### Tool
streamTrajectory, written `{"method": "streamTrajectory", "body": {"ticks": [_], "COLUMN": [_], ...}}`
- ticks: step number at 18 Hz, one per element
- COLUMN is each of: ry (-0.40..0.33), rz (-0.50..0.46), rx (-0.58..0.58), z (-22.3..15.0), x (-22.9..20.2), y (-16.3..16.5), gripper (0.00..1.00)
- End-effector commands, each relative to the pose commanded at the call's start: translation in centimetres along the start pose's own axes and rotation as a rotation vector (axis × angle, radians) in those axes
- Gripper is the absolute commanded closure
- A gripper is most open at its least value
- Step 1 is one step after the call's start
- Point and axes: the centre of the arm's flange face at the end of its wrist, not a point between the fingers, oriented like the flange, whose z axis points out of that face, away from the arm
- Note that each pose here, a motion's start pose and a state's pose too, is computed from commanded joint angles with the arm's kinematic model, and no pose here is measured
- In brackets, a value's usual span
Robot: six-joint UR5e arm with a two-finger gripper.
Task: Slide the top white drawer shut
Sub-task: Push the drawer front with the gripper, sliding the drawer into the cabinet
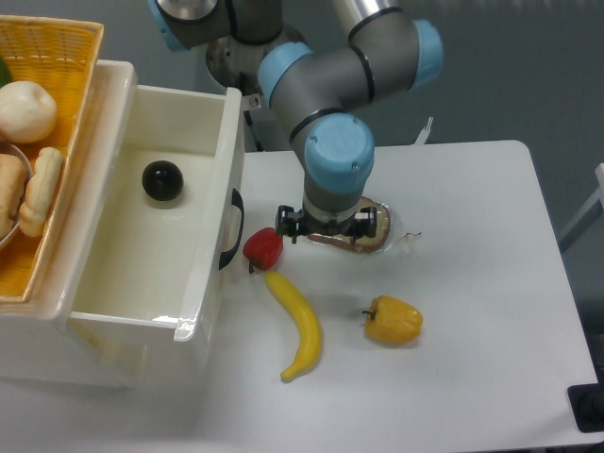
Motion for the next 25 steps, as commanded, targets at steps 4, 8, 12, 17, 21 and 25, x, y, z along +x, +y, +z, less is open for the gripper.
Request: {"method": "streamTrajectory", "body": {"ticks": [4,8,12,17,21,25], "ry": [0.029,0.036,0.032,0.041,0.041,0.034], "rz": [0.020,0.023,0.044,0.069,0.102,0.137], "rx": [0.013,0.015,0.013,0.026,0.028,0.029], "z": [0.1,0.1,-0.1,-0.6,-0.5,-0.7], "x": [1.5,1.8,3.1,4.7,6.5,9.2], "y": [-0.3,-0.5,-0.5,-0.6,-0.9,-0.9], "gripper": [0.00,0.00,0.00,0.00,0.00,0.00]}}
